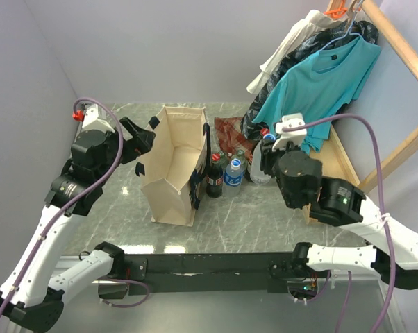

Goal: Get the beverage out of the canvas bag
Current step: Place the drink at the center of the board.

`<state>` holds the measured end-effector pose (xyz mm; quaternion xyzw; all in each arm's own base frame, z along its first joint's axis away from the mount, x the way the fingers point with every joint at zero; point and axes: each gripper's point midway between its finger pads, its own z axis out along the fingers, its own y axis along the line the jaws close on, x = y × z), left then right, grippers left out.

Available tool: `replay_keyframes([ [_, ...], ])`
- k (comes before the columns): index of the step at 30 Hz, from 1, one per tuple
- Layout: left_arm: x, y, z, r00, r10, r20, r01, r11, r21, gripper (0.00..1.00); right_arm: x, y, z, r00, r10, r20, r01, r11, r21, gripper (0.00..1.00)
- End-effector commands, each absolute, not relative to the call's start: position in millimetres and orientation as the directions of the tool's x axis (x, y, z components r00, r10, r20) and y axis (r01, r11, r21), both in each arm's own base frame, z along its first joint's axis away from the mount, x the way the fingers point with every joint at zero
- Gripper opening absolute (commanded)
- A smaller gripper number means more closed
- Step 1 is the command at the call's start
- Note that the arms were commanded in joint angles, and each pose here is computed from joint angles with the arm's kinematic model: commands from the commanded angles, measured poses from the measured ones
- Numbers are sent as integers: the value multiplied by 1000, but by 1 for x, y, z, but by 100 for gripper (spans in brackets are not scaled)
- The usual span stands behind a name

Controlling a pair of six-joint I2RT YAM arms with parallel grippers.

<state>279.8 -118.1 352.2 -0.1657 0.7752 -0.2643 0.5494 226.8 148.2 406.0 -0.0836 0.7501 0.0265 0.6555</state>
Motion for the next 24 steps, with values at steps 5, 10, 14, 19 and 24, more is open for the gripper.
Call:
replay_keyframes([
  [5,275,-109,357,-290,-551,-783,38,810,-585,96,227,130,397,-47,181,-982,-49,982,184,0],
  [10,275,-110,354,-298,-553,-778,34,809,-587,96,227,125,376,-39,215,-976,-14,976,215,0],
  [14,275,-109,353,-295,-557,-776,26,808,-589,96,230,125,356,-44,220,-975,1,975,220,0],
  [19,274,-105,352,-282,-566,-774,15,804,-594,96,241,125,336,-50,222,-974,28,975,221,0],
  [24,271,-100,352,-273,-570,-775,-3,806,-591,96,253,134,320,-71,220,-973,11,975,220,0],
])
